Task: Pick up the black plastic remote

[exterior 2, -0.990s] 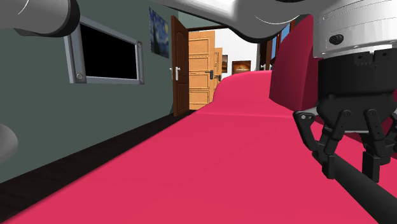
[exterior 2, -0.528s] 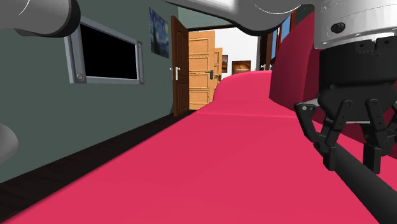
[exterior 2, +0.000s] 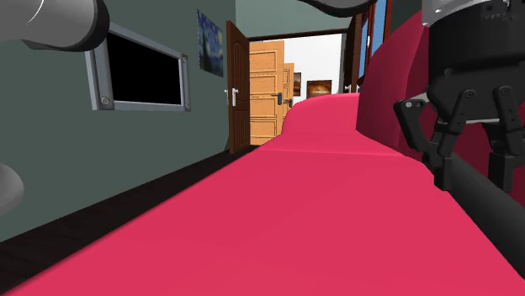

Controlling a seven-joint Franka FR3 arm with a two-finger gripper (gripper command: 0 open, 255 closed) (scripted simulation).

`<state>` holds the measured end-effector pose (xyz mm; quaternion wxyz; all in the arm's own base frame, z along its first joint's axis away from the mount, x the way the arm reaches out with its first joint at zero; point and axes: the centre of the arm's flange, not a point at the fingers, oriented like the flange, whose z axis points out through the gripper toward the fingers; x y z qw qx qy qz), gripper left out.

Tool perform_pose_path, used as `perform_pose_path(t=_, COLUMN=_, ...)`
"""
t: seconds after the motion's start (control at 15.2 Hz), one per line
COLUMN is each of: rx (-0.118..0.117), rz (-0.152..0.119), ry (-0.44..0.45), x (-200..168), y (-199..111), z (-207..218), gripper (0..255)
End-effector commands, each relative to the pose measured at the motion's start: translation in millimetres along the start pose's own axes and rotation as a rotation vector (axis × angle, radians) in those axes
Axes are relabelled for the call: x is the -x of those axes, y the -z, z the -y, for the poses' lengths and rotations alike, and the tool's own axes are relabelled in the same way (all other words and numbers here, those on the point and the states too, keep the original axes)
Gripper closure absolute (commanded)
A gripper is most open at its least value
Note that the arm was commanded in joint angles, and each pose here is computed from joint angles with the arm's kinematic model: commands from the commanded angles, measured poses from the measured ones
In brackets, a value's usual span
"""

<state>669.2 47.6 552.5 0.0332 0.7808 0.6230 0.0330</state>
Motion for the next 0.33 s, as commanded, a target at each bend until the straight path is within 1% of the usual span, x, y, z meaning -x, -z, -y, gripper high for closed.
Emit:
perform_pose_path(t=0.0, rx=0.0, rz=0.0, ry=0.0, x=0.4, y=12.6, z=-0.6, gripper=255)
perform_pose_path(t=0.13, rx=0.0, rz=0.0, ry=0.0, x=0.3, y=23.1, z=-1.6, gripper=255)
perform_pose_path(t=0.26, rx=0.0, rz=0.0, ry=0.0, x=0.3, y=23.9, z=-1.7, gripper=255)
